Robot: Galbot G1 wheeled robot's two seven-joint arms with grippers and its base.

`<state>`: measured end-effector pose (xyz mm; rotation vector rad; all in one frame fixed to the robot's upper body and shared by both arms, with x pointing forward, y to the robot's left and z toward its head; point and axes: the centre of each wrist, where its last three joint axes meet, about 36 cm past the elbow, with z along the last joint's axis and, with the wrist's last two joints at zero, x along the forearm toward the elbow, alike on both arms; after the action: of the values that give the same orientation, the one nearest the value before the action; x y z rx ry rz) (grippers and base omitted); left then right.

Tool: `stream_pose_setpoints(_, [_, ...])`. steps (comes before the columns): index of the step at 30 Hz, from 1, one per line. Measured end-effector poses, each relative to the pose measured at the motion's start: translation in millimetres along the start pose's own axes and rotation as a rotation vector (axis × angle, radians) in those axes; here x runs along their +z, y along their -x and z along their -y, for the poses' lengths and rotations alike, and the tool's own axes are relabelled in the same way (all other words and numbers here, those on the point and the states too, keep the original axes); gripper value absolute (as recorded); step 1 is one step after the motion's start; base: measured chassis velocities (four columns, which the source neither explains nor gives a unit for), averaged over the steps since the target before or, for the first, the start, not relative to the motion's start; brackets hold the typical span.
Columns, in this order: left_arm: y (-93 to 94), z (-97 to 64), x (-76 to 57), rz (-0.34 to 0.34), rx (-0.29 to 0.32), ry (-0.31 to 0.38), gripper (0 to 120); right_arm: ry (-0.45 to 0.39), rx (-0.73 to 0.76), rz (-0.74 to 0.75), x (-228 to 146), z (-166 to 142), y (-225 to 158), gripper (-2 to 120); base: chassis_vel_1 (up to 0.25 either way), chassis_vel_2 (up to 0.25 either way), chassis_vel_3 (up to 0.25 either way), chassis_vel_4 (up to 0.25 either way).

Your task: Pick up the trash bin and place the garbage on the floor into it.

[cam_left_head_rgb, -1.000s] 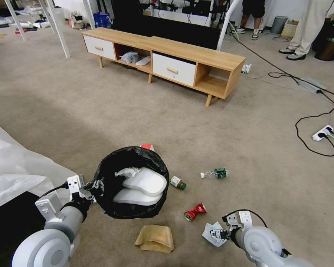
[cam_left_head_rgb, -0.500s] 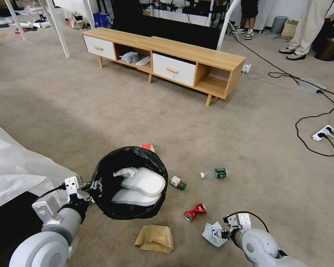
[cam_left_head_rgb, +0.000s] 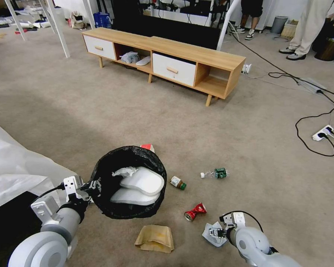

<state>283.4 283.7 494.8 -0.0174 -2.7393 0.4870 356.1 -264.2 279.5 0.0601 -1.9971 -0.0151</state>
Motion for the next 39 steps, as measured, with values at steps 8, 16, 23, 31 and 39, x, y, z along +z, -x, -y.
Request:
stream_pose_setpoints(8, [2.6, -3.1, 0.6, -0.003, -0.006, 0.0, 0, 0.002, 0.025, -0.006, 4.7, 6.3, 12.1, 100, 0.0, 0.0, 0.0, 0.0])
stream_pose_setpoints(16, [3.4, -2.7, 1.8, -0.004, -0.006, -0.004, 0, 0.008, 0.051, -0.007, 13.4, 18.9, 5.5, 100, 0.0, 0.0, 0.0, 0.0])
stream_pose_setpoints(23, [2.3, -2.1, 1.8, -0.003, -0.005, -0.004, 0, 0.007, 0.051, -0.002, 13.6, 18.7, 3.3, 100, 0.0, 0.0, 0.0, 0.0])
stream_pose_setpoints(31, [2.4, -2.3, 1.6, -0.001, -0.006, -0.002, 0, -0.002, 0.045, 0.006, 10.4, 13.4, 3.3, 100, 0.0, 0.0, 0.0, 0.0])
stream_pose_setpoints(39, [5.8, -4.4, 2.7, 0.0, -0.005, -0.005, 0, -0.022, 0.033, 0.015, 7.7, 4.8, -0.1, 100, 0.0, 0.0, 0.0, 0.0])
